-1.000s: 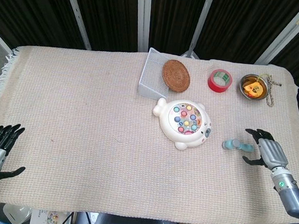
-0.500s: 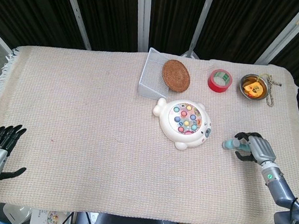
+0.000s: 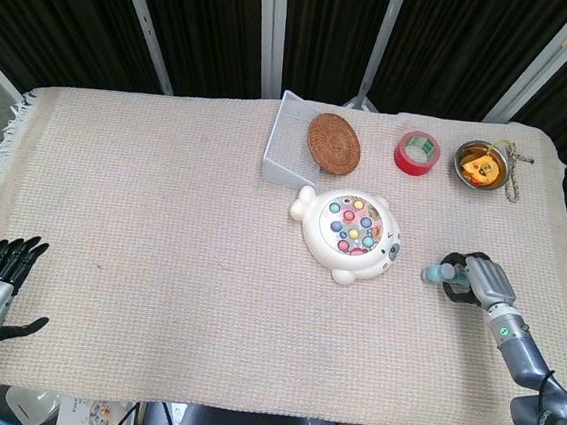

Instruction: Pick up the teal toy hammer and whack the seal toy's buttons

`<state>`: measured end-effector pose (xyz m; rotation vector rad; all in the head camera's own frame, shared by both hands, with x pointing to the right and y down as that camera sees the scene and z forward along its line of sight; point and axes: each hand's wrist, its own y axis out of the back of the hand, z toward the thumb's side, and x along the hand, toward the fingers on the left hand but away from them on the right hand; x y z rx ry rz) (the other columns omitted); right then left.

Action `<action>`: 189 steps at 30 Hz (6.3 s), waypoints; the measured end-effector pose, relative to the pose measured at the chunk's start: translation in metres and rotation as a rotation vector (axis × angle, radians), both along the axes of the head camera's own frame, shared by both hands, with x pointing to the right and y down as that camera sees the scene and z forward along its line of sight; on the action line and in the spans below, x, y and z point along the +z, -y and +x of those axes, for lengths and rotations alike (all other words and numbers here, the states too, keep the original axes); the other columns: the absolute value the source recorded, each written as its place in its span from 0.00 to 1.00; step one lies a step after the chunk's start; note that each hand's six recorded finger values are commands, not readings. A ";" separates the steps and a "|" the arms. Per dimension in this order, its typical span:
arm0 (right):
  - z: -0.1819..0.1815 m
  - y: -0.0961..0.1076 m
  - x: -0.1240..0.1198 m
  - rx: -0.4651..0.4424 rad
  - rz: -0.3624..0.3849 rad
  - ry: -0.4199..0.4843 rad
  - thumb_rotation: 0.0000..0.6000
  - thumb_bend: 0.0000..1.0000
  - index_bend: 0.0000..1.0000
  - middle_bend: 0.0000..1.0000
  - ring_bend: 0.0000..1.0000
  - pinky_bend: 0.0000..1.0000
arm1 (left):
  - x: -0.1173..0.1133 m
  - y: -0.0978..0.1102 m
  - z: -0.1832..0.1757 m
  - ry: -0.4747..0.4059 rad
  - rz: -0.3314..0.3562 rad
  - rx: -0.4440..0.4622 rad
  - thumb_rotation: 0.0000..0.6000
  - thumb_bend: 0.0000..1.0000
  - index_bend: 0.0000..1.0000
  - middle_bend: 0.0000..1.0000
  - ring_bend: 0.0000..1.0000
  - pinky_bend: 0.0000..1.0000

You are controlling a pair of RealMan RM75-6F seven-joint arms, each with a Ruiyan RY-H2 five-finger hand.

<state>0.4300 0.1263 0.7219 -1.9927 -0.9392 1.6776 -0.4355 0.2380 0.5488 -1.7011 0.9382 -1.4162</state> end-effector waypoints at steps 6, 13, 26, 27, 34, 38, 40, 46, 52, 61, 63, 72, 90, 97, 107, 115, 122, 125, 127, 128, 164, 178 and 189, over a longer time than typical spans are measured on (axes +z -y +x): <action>0.000 -0.001 0.001 -0.001 0.001 0.003 1.00 0.48 0.44 0.41 0.28 0.16 | 0.000 0.000 0.001 0.000 -0.001 -0.001 1.00 0.05 0.00 0.00 0.00 0.00; 0.000 0.000 0.001 -0.007 0.005 0.005 1.00 0.50 0.46 0.43 0.30 0.17 | 0.000 0.000 0.002 0.003 -0.001 0.000 1.00 0.05 0.00 0.00 0.00 0.00; -0.004 0.001 0.002 -0.014 0.003 0.006 1.00 0.50 0.47 0.44 0.31 0.18 | 0.002 0.000 0.001 0.006 -0.007 -0.004 1.00 0.05 0.00 0.00 0.00 0.00; -0.004 0.001 0.002 -0.015 0.003 0.007 1.00 0.50 0.47 0.44 0.31 0.18 | 0.002 0.000 0.001 0.005 -0.008 -0.004 1.00 0.05 0.00 0.00 0.00 0.00; -0.010 0.003 0.002 -0.025 0.003 0.007 1.00 0.52 0.49 0.46 0.33 0.19 | 0.005 0.000 0.001 0.006 -0.015 -0.006 1.00 0.05 0.00 0.00 0.00 0.00; -0.011 0.003 0.003 -0.024 0.004 0.006 1.00 0.53 0.50 0.47 0.34 0.19 | 0.005 0.000 0.000 0.007 -0.017 -0.010 1.00 0.05 0.00 0.00 0.00 0.00; -0.011 0.003 0.003 -0.023 0.003 0.004 1.00 0.55 0.51 0.47 0.34 0.19 | 0.006 0.000 0.000 0.007 -0.018 -0.010 1.00 0.05 0.00 0.00 0.00 0.00; -0.009 0.002 0.004 -0.018 -0.001 0.000 1.00 0.58 0.54 0.49 0.36 0.21 | 0.007 0.000 0.000 0.005 -0.022 -0.009 1.00 0.05 0.00 0.00 0.00 0.00; -0.008 0.001 0.004 -0.012 0.004 0.003 1.00 0.60 0.60 0.53 0.40 0.24 | 0.008 0.000 0.000 0.005 -0.023 -0.009 1.00 0.05 0.00 0.00 0.00 0.00; -0.009 0.003 0.000 0.003 0.039 0.029 1.00 0.65 0.73 0.63 0.50 0.35 | 0.008 0.000 0.000 0.003 -0.024 -0.011 1.00 0.05 0.00 0.00 0.00 0.00; -0.010 0.003 -0.003 0.007 0.058 0.043 1.00 0.67 0.75 0.65 0.52 0.37 | 0.008 0.000 0.000 0.002 -0.025 -0.011 1.00 0.05 0.00 0.00 0.00 0.00; -0.028 0.013 -0.023 -0.028 0.173 0.119 1.00 0.75 0.87 0.74 0.61 0.50 | 0.009 0.001 0.001 -0.001 -0.025 -0.002 1.00 0.05 0.00 0.00 0.00 0.00; -0.115 0.067 -0.056 -0.316 0.264 0.065 1.00 0.78 0.94 0.79 0.66 0.53 | 0.013 0.004 0.004 0.003 -0.036 0.006 1.00 0.05 0.00 0.00 0.00 0.00; -0.137 0.075 -0.050 -0.403 0.245 -0.005 1.00 0.78 0.94 0.79 0.66 0.53 | 0.016 0.003 0.001 0.003 -0.047 -0.004 1.00 0.05 0.00 0.00 0.00 0.00; -0.149 0.073 -0.038 -0.453 0.203 -0.063 1.00 0.78 0.95 0.80 0.67 0.53 | 0.020 0.004 0.000 -0.001 -0.052 -0.008 1.00 0.05 0.00 0.00 0.00 0.00; -0.149 0.071 -0.032 -0.453 0.185 -0.090 1.00 0.78 0.95 0.80 0.67 0.53 | 0.022 0.005 -0.002 -0.004 -0.055 -0.012 1.00 0.05 0.00 0.00 0.00 0.00; -0.151 0.077 -0.045 -0.442 0.212 -0.079 1.00 0.78 0.95 0.80 0.67 0.53 | 0.023 0.006 -0.002 -0.009 -0.053 -0.011 1.00 0.05 0.00 0.00 0.00 0.00; -0.152 0.078 -0.047 -0.440 0.211 -0.081 1.00 0.78 0.95 0.80 0.67 0.53 | 0.023 0.006 -0.002 -0.010 -0.054 -0.011 1.00 0.05 0.00 0.00 0.00 0.00; -0.151 0.077 -0.045 -0.439 0.204 -0.083 1.00 0.78 0.95 0.80 0.67 0.53 | 0.023 0.006 -0.003 -0.009 -0.055 -0.012 1.00 0.05 0.00 0.00 0.00 0.00; -0.151 0.076 -0.044 -0.439 0.199 -0.085 1.00 0.78 0.95 0.80 0.67 0.53 | 0.024 0.006 -0.003 -0.008 -0.055 -0.012 1.00 0.05 0.00 0.00 0.00 0.00; -0.078 0.054 -0.040 -0.245 0.166 -0.069 1.00 0.78 0.90 0.80 0.62 0.53 | 0.016 0.004 0.001 -0.003 -0.038 -0.003 1.00 0.05 0.00 0.00 0.00 0.00; -0.038 0.034 -0.011 -0.164 0.129 -0.050 1.00 0.78 0.87 0.78 0.59 0.49 | 0.009 0.002 0.004 0.011 -0.029 0.001 1.00 0.05 0.00 0.00 0.00 0.00; -0.027 0.028 0.007 -0.143 0.111 -0.039 1.00 0.78 0.79 0.73 0.53 0.42 | 0.006 0.002 0.005 0.016 -0.027 -0.002 1.00 0.05 0.00 0.00 0.00 0.00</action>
